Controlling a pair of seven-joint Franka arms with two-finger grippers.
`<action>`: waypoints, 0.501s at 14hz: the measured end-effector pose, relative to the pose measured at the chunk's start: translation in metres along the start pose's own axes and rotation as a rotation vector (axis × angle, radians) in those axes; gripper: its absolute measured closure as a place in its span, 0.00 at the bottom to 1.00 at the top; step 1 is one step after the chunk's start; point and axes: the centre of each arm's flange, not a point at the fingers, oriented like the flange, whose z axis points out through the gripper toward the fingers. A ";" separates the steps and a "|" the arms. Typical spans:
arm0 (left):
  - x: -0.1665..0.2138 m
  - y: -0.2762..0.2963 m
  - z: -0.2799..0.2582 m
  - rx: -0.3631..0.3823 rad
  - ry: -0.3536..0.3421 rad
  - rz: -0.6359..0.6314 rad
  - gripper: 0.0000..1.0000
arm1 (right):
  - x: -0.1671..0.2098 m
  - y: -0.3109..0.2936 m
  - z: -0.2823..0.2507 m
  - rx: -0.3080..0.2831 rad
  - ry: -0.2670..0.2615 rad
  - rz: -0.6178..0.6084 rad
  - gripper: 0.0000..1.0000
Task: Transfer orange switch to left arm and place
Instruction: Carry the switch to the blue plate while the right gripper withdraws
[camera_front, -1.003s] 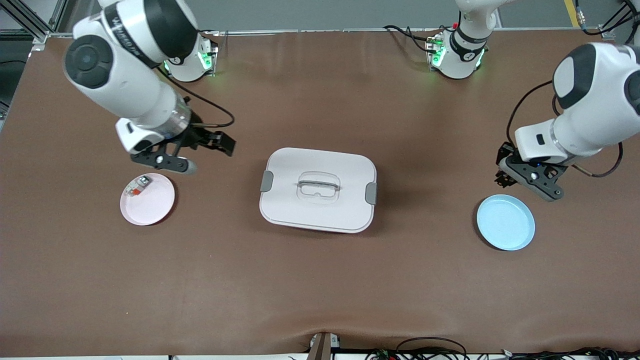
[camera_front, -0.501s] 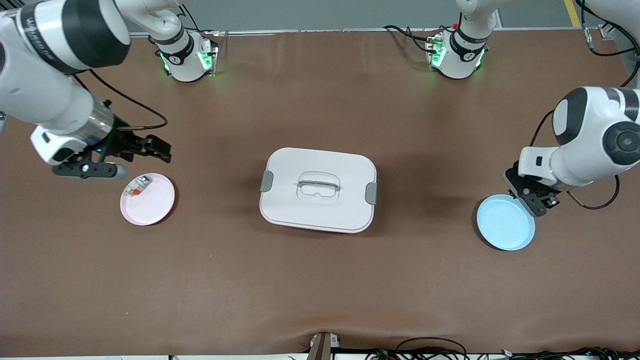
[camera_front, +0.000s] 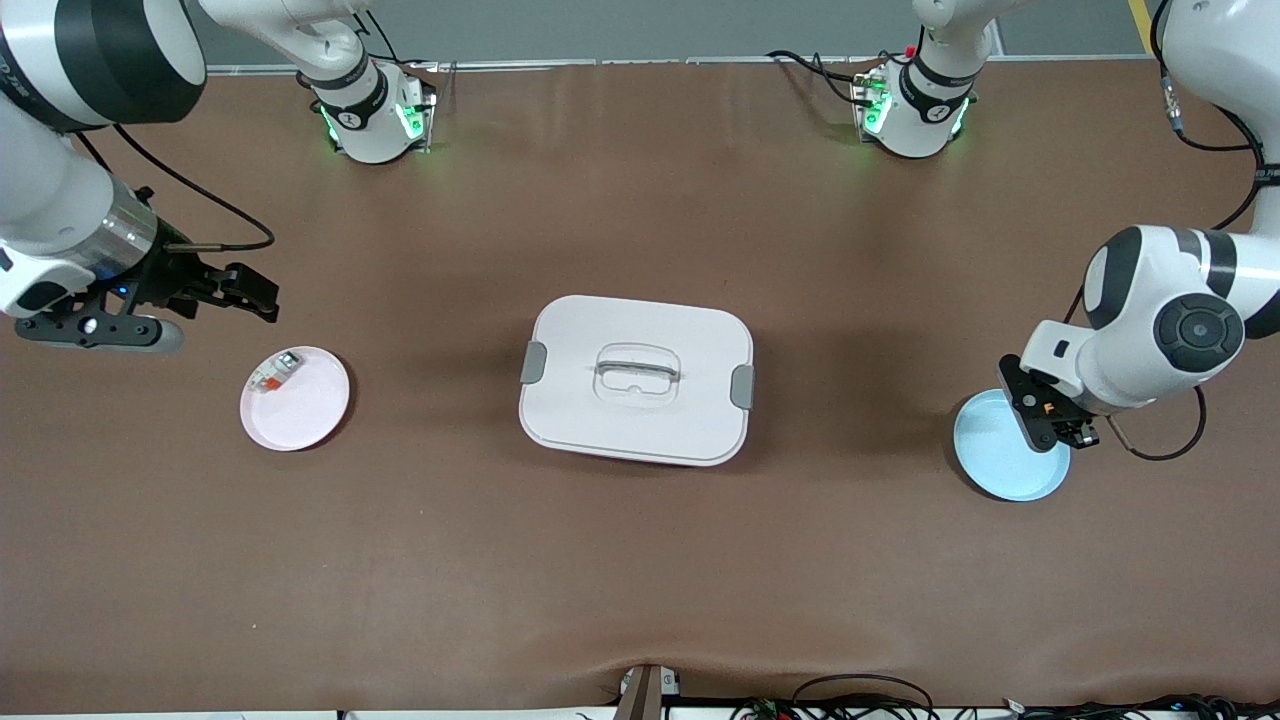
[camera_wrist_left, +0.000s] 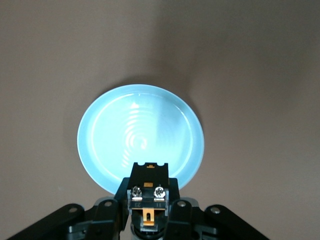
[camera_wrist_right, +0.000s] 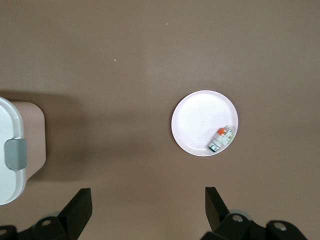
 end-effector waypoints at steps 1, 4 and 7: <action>-0.003 -0.003 0.010 -0.001 0.011 0.043 0.67 | 0.000 0.002 -0.008 -0.006 0.009 0.002 0.00; -0.001 -0.007 0.032 0.009 0.015 0.162 0.67 | 0.004 0.022 -0.028 -0.006 0.041 0.036 0.00; -0.005 -0.011 0.052 0.034 -0.006 0.221 0.67 | 0.008 0.046 -0.043 -0.001 0.071 0.078 0.00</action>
